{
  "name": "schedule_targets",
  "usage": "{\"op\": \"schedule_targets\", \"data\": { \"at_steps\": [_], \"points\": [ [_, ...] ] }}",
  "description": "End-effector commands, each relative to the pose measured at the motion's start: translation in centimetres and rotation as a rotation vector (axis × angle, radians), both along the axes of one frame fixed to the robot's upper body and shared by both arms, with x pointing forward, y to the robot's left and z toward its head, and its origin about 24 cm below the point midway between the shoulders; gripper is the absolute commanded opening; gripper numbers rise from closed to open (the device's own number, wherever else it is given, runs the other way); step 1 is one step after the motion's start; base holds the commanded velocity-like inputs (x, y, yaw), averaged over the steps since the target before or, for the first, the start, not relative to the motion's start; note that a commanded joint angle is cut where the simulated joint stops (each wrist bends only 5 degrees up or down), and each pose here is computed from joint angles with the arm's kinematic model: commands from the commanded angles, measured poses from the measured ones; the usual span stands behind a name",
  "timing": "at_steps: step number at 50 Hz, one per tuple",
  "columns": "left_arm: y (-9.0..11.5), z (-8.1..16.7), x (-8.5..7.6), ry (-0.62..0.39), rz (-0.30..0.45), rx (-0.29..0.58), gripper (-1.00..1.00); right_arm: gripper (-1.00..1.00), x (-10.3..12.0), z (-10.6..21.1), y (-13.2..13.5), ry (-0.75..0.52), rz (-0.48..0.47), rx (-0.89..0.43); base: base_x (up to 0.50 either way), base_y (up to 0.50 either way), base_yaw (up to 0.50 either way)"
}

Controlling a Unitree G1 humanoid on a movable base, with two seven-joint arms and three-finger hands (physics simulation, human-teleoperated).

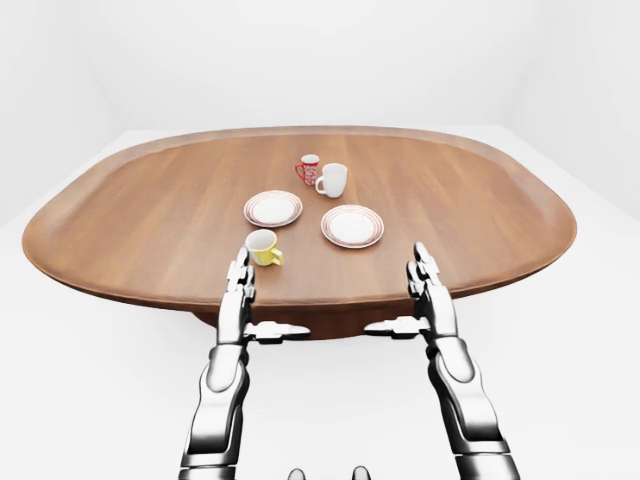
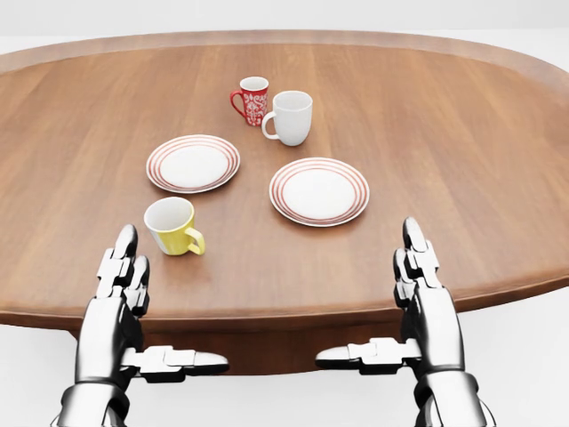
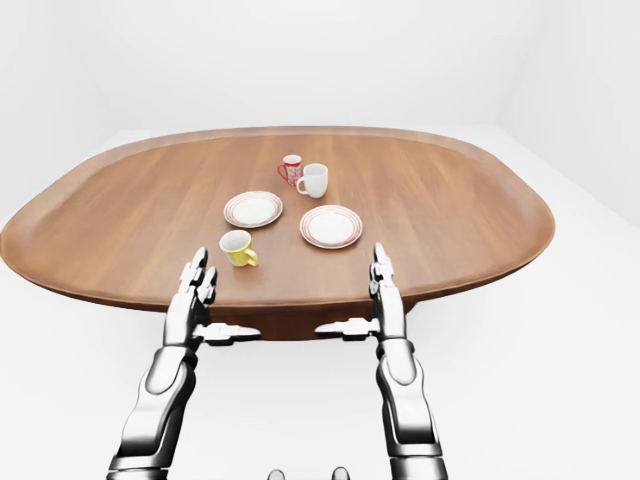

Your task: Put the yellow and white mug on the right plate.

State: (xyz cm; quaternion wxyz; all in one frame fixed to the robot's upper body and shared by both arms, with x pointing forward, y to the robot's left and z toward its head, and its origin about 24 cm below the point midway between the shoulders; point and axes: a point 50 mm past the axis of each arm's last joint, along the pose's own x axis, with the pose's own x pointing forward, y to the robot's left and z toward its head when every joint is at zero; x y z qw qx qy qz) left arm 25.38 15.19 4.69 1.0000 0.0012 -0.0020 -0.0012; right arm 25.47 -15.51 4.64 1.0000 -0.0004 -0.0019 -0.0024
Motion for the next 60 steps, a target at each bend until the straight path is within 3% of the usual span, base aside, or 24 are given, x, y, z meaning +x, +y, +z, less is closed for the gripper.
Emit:
{"op": "schedule_targets", "data": {
  "at_steps": [1, 4, 13, 17, 41, 44, 48, 60],
  "points": [
    [1.0, 0.4, -0.3, 0.007, 0.003, -0.002, 1.0, 1.0, -0.3, 0.2, -0.5, 0.005, 0.006, 0.009, 0.0, 0.0, 0.0],
    [1.1, 1.8, -0.6, -0.043, 0.007, 0.007, 1.0, 1.0, -0.5, 1.3, -0.5, -0.023, 0.004, 0.006, 0.0, 0.0, 0.0],
    [1.1, 8.7, -2.9, -0.345, -0.006, 0.048, 1.0, 1.0, -2.0, 6.7, -0.5, -0.258, 0.013, -0.005, 0.0, 0.0, 0.0],
    [1.0, 9.9, -3.5, -0.401, -0.015, 0.062, 1.0, 1.0, -2.5, 7.8, -0.4, -0.305, 0.022, -0.017, 0.0, 0.0, 0.0],
    [0.9, 10.0, -3.6, -0.407, -0.021, 0.072, 1.0, 1.0, -2.9, 8.9, -0.4, -0.353, 0.031, -0.041, 0.0, 0.0, 0.41],
    [0.9, 9.9, -3.5, -0.402, -0.022, 0.071, 1.0, 1.0, -2.4, 9.2, -0.6, -0.369, -0.001, -0.024, 0.0, 0.0, 0.0],
    [0.8, 9.8, -3.5, -0.398, -0.024, 0.071, 1.0, 1.0, -3.6, 9.9, -0.7, -0.409, 0.063, 0.046, 0.05, 0.01, 0.0],
    [0.8, 9.5, -3.4, -0.384, -0.025, 0.074, 1.0, 1.0, -3.1, 9.3, -0.5, -0.376, 0.054, -0.016, 0.48, 0.12, 0.0]
  ]
}}
